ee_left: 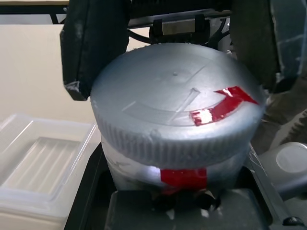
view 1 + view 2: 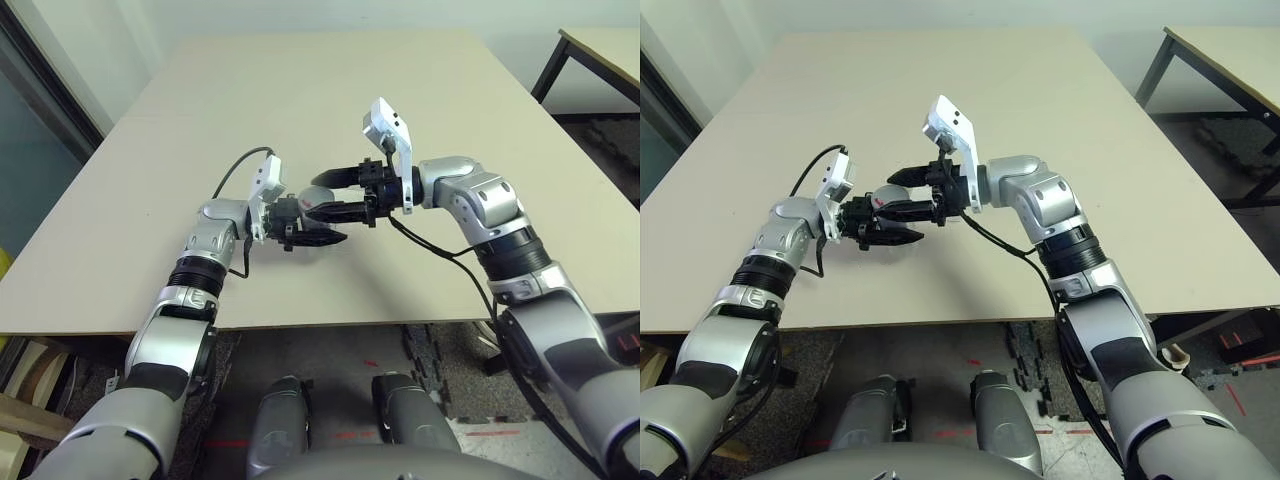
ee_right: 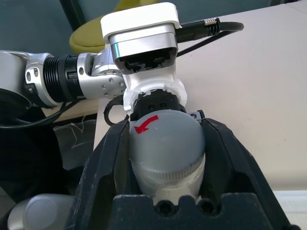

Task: Pour the medicine from the bottle into the box.

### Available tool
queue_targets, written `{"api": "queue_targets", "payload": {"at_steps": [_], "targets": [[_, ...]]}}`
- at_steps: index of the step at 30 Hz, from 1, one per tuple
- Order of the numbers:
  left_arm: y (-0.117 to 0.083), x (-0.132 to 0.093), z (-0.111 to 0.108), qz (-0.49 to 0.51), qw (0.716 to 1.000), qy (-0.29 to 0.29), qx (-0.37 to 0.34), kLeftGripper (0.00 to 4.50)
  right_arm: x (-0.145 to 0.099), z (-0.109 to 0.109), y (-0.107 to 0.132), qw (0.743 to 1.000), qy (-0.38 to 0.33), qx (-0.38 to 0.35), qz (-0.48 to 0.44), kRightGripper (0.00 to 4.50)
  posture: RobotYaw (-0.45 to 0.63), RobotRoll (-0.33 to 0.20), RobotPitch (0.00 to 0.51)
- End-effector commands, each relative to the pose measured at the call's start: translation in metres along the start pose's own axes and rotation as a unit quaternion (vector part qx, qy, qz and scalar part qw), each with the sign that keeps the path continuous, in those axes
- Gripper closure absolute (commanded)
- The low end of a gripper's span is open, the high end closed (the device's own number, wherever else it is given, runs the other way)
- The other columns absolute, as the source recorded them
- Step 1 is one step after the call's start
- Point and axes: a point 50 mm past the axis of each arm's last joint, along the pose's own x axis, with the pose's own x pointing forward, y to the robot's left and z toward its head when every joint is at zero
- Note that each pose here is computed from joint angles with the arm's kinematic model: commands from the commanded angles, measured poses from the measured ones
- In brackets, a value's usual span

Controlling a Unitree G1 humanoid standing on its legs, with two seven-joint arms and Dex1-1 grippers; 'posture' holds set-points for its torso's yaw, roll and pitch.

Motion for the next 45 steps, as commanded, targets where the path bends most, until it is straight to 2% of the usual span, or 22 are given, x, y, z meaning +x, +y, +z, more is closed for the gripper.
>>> {"api": "queue_targets", "payload": {"at_steps": [1, 10, 18, 23, 34, 40, 45], "targets": [[0.002, 0.001, 0.003, 0.001, 1.000, -0.001, -0.002, 1.96, 0.001, 0.004, 0.002, 1.000, -0.003, -0.008, 0.007, 2.02, -0.11, 0.000, 0.040], [0.002, 0.001, 0.007, -0.010, 1.000, -0.005, 0.001, 1.96, 0.000, 0.003, 0.003, 1.000, -0.006, -0.016, 0.019, 2.02, -0.10, 0.000, 0.039], [-0.002, 0.006, 0.014, -0.047, 0.999, -0.011, -0.008, 1.96, -0.001, 0.011, 0.015, 0.991, -0.016, -0.048, 0.126, 2.02, -0.10, 0.000, 0.038], [-0.003, 0.007, 0.015, -0.055, 0.998, -0.011, -0.010, 1.96, 0.000, 0.014, 0.013, 0.985, -0.001, -0.046, 0.166, 2.02, -0.09, 0.000, 0.038], [-0.005, 0.002, 0.015, -0.046, 0.999, -0.010, -0.011, 1.96, 0.003, 0.012, 0.005, 0.986, 0.021, -0.055, 0.159, 2.02, -0.08, 0.000, 0.032], [-0.008, -0.002, 0.014, -0.045, 0.999, -0.011, -0.014, 1.96, -0.002, 0.008, -0.003, 0.990, 0.026, -0.054, 0.126, 0.03, -0.09, 0.000, 0.024], [-0.010, -0.003, 0.013, -0.042, 0.999, -0.014, -0.017, 1.96, -0.010, 0.004, -0.009, 0.993, 0.026, -0.047, 0.109, 0.00, -0.08, 0.000, 0.023]]}}
